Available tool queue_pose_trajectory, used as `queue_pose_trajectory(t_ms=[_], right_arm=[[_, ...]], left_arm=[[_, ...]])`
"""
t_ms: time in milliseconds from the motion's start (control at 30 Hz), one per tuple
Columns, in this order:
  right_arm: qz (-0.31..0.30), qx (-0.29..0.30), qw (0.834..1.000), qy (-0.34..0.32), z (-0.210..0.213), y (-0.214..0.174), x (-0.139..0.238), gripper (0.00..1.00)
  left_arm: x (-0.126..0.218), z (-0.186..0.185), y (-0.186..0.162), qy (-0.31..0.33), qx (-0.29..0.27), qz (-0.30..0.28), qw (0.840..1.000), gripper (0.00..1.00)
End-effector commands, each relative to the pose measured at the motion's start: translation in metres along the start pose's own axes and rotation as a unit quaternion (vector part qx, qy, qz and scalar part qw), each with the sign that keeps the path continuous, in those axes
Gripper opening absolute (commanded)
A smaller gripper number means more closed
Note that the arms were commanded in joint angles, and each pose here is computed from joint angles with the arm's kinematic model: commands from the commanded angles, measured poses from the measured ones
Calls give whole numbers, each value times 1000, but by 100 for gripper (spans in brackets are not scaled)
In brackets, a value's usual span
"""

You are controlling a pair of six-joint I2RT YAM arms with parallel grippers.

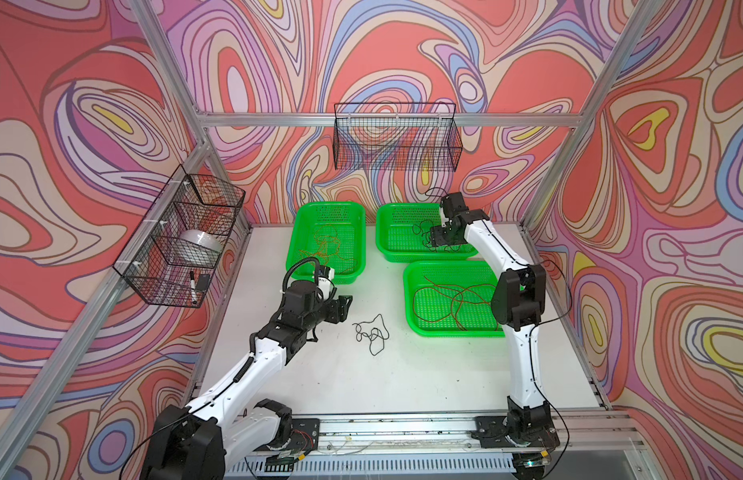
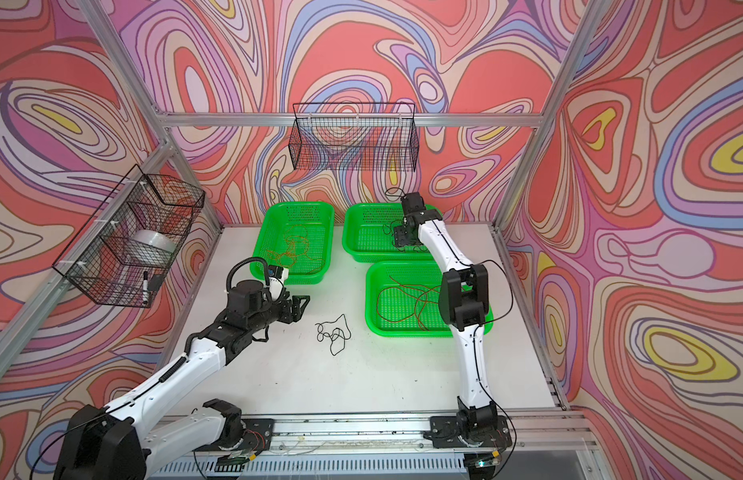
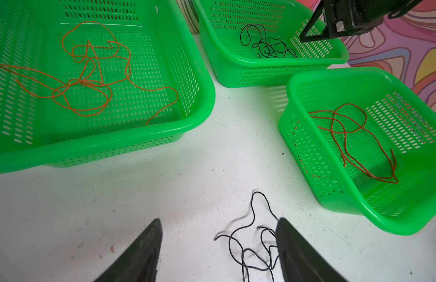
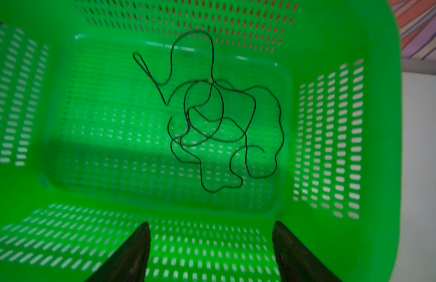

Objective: Untangle the cables

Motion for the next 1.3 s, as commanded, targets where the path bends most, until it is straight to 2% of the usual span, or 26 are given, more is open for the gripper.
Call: queue_pose_trajectory(t_ms=[0, 67, 133, 167, 233, 367, 533, 733, 900, 1000, 1167, 1267], right_arm=[[-4, 47, 999, 21, 13, 4, 35, 72], [-38, 128, 989, 67, 46, -3, 55, 72], [-75, 230, 964, 111, 84, -24, 75, 71], [-83, 283, 946, 133, 104, -43, 84, 67], [-98, 344, 918, 173, 132, -72, 100, 63], [-92, 395, 876, 261, 164, -132, 120, 58], [-35, 437, 844, 309, 202, -204, 103, 55], [14, 470, 823, 318, 231, -255, 80, 54], [49, 486, 807, 331, 237, -286, 67, 54], [51, 489, 808, 324, 237, -294, 58, 53], [41, 502, 823, 262, 232, -295, 30, 50], [48, 505, 823, 257, 230, -299, 25, 49]], left_arm=[[-1, -1, -3, 0, -5, 13, 1000, 76], [-1, 3, -3, 11, -6, 15, 1000, 76], [2, 12, -8, 42, 5, 28, 999, 76], [4, 19, -9, 62, 14, 38, 997, 76], [8, 23, -10, 73, 19, 52, 996, 76], [19, 33, -8, 108, 32, 50, 992, 77], [40, 52, -2, 172, 51, 17, 984, 79], [53, 53, 3, 180, 38, 8, 983, 80], [59, 53, 0, 183, 37, 8, 982, 80], [61, 53, -1, 184, 36, 4, 982, 79], [61, 50, 0, 177, 34, 5, 984, 79], [61, 49, 0, 173, 35, 4, 984, 79]])
Point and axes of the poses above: each gripper's point midway between its finger pads, its own x axis back along the fingers, its own z axis along the line the jaws close on, y = z × x, the point moved 1 cm from there along x, back along the fingers, and after that the axes turned 15 degrees about -x, right-handed, at the moved point
